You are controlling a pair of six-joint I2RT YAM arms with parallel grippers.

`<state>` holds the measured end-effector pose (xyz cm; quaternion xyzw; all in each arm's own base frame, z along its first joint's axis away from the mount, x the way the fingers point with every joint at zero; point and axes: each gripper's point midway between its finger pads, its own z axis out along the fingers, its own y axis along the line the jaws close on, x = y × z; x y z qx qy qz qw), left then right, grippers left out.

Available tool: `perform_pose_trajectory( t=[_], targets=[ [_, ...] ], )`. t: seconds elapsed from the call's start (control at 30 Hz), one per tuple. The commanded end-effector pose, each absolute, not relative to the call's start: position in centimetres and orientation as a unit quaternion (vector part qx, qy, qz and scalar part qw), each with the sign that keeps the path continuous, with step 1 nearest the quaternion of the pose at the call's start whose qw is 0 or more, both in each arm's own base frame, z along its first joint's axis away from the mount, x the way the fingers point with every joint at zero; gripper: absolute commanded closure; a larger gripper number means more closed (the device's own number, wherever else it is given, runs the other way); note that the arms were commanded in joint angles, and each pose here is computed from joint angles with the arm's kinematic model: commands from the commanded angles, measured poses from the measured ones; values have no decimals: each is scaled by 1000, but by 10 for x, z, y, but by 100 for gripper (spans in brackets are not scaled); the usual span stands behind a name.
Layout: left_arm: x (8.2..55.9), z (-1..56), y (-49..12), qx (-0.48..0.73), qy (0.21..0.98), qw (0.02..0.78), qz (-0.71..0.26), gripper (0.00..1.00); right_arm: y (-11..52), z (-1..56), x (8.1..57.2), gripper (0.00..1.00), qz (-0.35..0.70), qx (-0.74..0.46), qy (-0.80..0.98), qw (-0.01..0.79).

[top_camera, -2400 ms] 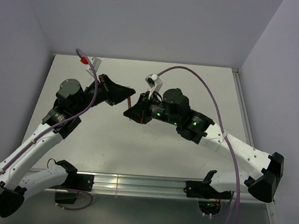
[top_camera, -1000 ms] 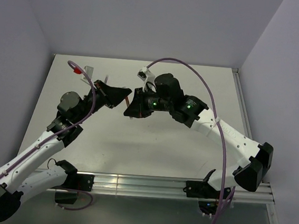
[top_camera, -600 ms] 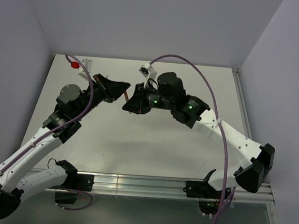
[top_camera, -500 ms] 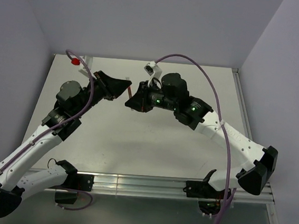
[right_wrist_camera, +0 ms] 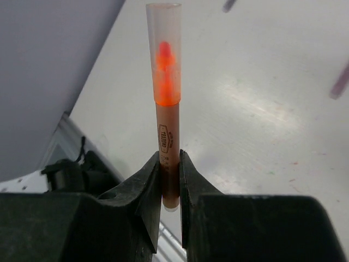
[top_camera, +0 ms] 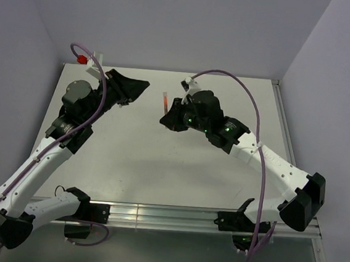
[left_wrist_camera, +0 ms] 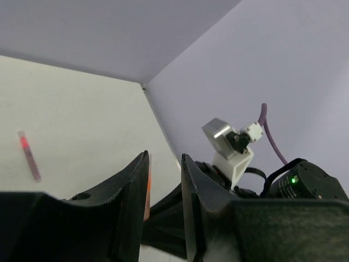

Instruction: Insert the pens into the pen caps

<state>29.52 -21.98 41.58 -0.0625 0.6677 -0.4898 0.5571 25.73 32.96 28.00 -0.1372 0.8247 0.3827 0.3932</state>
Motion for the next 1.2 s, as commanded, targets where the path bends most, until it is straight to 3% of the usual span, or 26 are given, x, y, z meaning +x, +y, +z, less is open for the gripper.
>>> perform_pose_trajectory(
  t=[0.0, 0.1, 0.33, 0.53, 0.9, 1.17],
  targets=[
    [294, 417, -202, -79, 678, 564, -464, 65, 296, 253, 300, 100, 321, -82, 854, 401],
    [289, 405, -191, -89, 689, 560, -451, 64, 262, 209, 339, 100, 246, -38, 887, 388],
    [268, 392, -172, -91, 701, 565, -426, 63, 246, 119, 401, 100, 143, -16, 935, 323],
    [253, 399, -162, -84, 696, 576, -420, 60, 236, 89, 430, 100, 105, 3, 949, 299],
    [252, 392, -164, -69, 706, 572, -412, 60, 225, 53, 436, 71, 64, 11, 960, 271],
    [256, 388, -168, -67, 711, 566, -412, 60, 222, 50, 436, 65, 58, 11, 961, 269]
  ],
)
